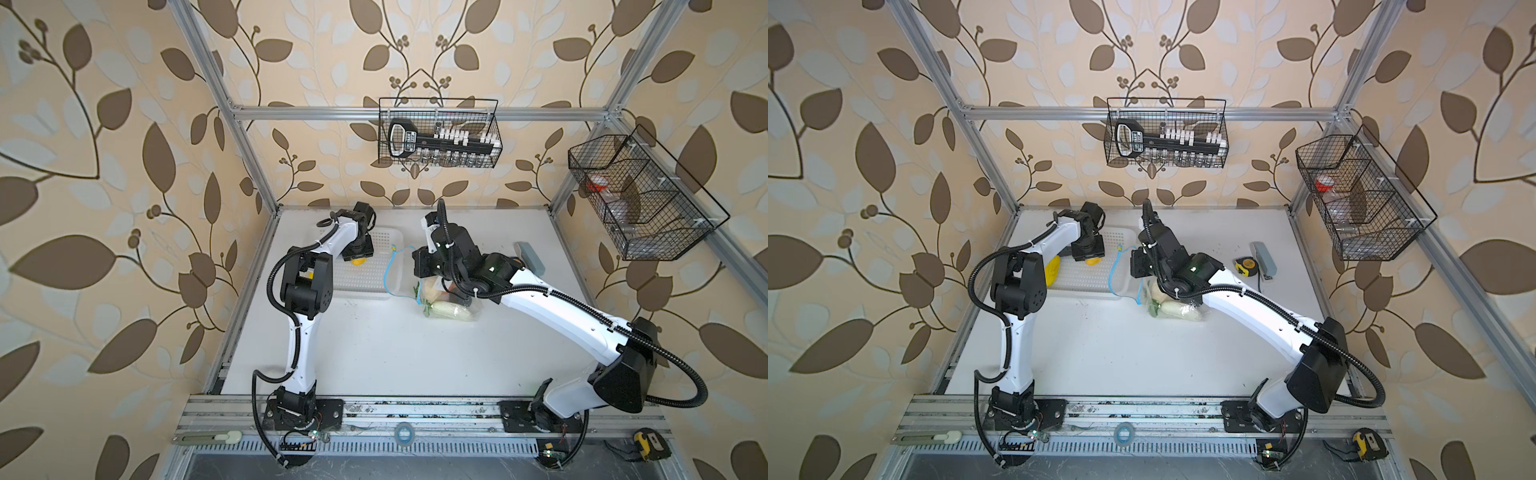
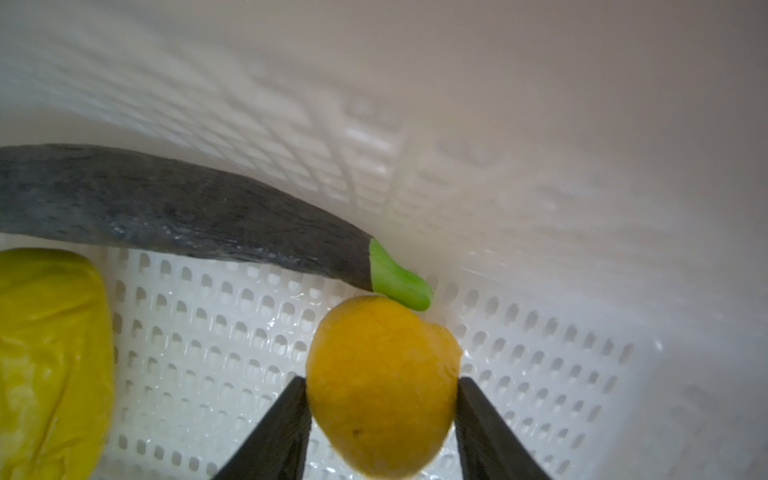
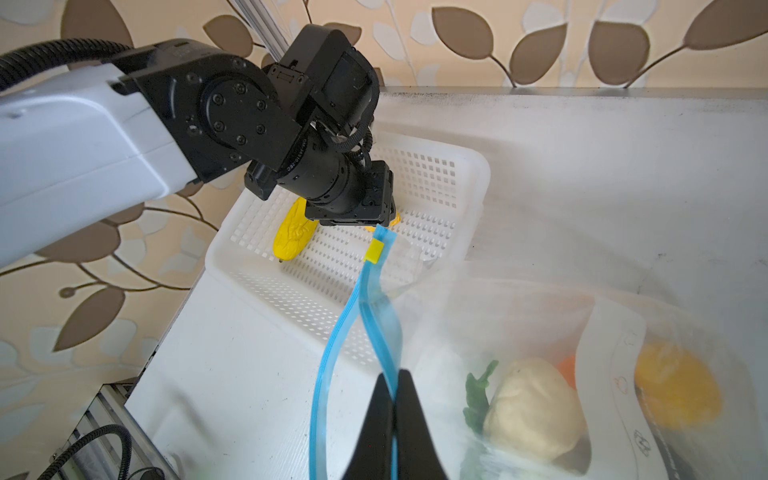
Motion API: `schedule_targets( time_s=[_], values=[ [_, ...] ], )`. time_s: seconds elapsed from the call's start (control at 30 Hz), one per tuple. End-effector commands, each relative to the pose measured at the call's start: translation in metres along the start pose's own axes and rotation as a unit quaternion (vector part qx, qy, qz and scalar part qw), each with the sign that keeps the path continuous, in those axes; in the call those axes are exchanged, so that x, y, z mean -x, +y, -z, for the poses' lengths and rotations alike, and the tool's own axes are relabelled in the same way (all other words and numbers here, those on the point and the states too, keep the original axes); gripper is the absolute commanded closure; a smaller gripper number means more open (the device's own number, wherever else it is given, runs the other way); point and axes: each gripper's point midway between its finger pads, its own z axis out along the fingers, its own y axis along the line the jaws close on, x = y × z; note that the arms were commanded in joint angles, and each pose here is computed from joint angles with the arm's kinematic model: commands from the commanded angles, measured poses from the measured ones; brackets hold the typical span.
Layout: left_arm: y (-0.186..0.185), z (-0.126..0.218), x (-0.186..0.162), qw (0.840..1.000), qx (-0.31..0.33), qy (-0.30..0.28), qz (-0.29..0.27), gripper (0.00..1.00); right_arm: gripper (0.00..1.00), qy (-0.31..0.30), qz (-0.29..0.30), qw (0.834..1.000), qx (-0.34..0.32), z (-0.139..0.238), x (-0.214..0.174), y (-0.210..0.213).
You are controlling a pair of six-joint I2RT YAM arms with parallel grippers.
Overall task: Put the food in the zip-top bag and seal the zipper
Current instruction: 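Lower the left gripper into the basket and grasp the yellow lemon, then lift the lemon with the left gripper and carry it to the bag mouth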
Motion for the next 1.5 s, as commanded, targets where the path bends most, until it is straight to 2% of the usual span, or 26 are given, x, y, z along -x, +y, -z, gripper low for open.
schedule_targets(
  time_s=[0.0,0.5,1.2,1.47],
  values=[
    [0.004,-0.002,0.003,1.000,0.003,0.009,0.003,0.47,1.00,-0.010,-0.001,1.000,0.008,0.008,0.007,0.001],
    [0.004,0.017,-0.006,1.000,-0.018,0.008,0.011,0.53,1.00,-0.011,-0.002,1.000,0.007,0.009,0.007,0.000],
    [0.004,0.070,-0.037,0.998,-0.059,-0.018,0.013,0.56,1.00,-0.008,-0.009,1.000,0.000,0.006,-0.005,-0.003],
    [0.001,0.105,-0.051,0.995,-0.090,-0.033,0.005,0.56,1.00,-0.010,-0.009,1.000,0.002,0.006,-0.005,0.000]
  ],
)
